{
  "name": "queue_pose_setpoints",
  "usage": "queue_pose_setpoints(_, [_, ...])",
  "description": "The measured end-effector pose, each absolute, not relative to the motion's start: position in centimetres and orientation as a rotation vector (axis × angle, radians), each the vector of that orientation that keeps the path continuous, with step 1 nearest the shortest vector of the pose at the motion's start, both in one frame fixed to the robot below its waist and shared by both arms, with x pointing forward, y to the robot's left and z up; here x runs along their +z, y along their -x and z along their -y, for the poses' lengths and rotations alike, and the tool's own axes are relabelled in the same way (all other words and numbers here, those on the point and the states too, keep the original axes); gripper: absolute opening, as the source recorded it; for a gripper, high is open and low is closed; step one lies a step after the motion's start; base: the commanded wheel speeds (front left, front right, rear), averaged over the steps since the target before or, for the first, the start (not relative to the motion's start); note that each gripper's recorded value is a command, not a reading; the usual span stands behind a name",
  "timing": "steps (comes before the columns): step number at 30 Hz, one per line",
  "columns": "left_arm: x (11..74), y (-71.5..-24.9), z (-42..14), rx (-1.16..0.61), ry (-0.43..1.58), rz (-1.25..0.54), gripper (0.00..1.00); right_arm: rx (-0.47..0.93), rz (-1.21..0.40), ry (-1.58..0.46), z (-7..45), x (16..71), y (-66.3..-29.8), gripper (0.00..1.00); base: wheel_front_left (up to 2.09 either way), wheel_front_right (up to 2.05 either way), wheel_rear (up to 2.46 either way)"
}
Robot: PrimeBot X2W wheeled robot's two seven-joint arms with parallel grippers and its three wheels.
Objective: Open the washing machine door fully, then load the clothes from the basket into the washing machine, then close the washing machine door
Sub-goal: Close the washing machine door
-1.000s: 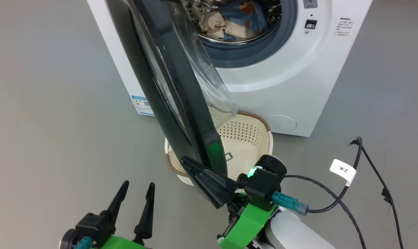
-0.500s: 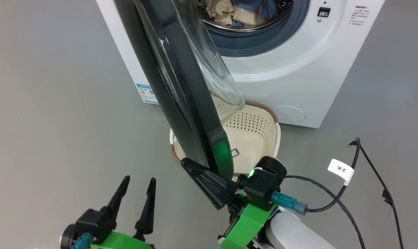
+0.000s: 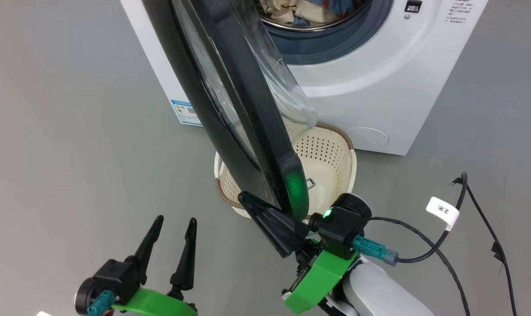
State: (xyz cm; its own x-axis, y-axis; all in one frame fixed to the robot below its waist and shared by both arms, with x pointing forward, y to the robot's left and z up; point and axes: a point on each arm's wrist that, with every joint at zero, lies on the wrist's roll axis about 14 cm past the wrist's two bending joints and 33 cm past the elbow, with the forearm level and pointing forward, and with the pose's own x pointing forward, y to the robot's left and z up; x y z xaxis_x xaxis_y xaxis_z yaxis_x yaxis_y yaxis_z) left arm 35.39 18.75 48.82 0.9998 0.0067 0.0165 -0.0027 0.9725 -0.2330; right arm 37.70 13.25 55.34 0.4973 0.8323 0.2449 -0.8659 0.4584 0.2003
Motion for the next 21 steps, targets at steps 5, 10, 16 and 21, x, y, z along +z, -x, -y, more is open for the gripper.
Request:
queue_pose_setpoints(5, [48.7,-35.6,-18.5,-0.002,0.237,0.014,1.0,1.008,0.117,-0.315,-12.4,55.1,-38.8,0.0,0.0,0.0,0.0])
queue_pose_setpoints(10, [48.4,-36.1,-18.2,-0.013,0.238,0.005,1.0,0.952,0.113,-0.321,-11.2,54.7,-40.3,0.0,0.0,0.0,0.0])
queue_pose_setpoints(16, [48.2,-37.0,-17.7,-0.03,0.238,0.0,1.0,0.892,0.115,-0.323,-9.8,54.3,-42.3,0.0,0.0,0.0,0.0])
queue_pose_setpoints(21, [47.5,-37.5,-17.4,-0.038,0.241,-0.02,1.0,0.844,0.128,-0.31,-8.6,54.0,-44.0,0.0,0.0,0.0,0.0])
